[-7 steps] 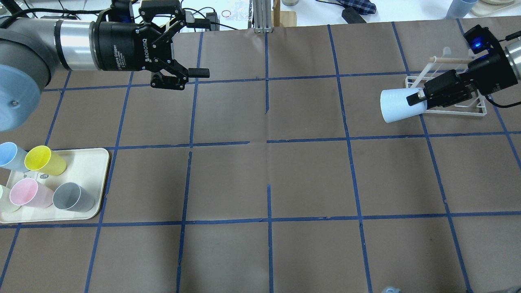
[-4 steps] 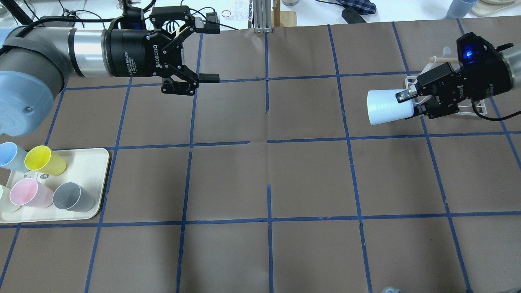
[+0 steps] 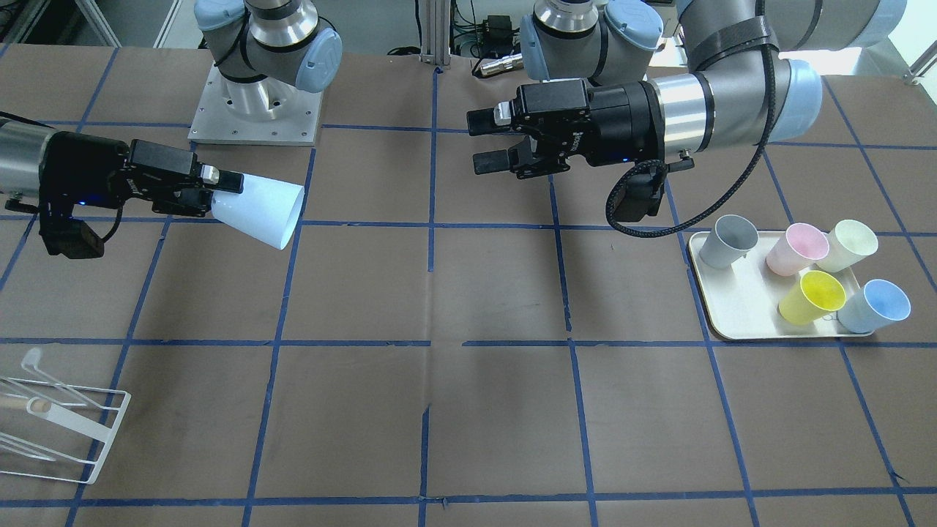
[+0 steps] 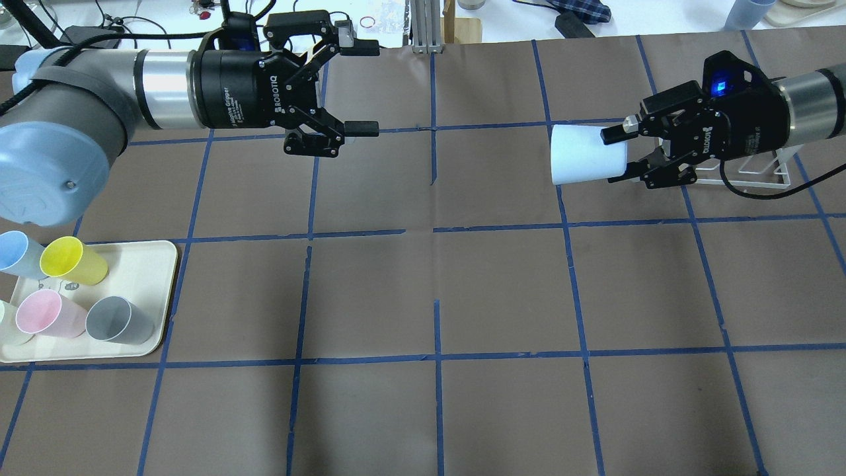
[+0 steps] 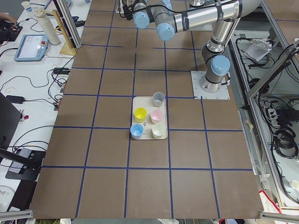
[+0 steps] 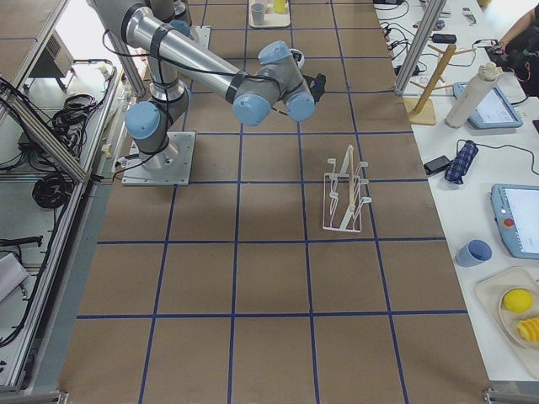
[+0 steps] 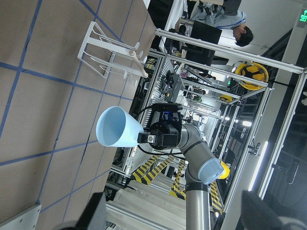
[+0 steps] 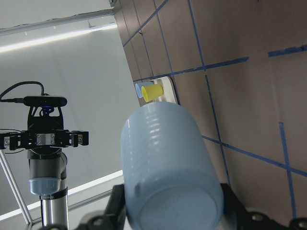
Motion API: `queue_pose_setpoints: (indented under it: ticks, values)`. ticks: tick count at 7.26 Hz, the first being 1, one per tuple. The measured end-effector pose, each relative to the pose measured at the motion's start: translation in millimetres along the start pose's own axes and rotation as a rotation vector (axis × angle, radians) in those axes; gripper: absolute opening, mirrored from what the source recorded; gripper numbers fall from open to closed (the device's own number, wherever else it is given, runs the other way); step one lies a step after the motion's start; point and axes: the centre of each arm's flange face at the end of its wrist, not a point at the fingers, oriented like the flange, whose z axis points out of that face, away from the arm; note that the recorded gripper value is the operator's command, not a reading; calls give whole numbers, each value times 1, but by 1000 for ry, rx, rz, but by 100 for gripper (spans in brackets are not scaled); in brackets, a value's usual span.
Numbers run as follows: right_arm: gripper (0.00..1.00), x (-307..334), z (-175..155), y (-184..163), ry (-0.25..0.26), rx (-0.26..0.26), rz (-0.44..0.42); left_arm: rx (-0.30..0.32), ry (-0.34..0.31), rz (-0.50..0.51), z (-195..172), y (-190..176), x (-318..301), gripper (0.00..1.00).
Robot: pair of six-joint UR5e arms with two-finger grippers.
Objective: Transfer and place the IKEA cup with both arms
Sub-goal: 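Carry the cup toward the left gripper while the left gripper approaches its rim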
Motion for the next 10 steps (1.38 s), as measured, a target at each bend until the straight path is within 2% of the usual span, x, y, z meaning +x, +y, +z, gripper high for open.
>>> queue_pose_setpoints:
  ticks: [4, 7, 10]
  values:
    - [46, -46, 55, 9, -123, 38, -11, -9, 62, 72, 9, -8, -6, 100]
    - [47, -65, 73, 19, -139, 34, -28, -13, 105, 135, 16, -20, -3, 100]
    - [47, -80, 92, 32, -134, 6, -49, -66, 144, 170, 45, -16, 0, 100]
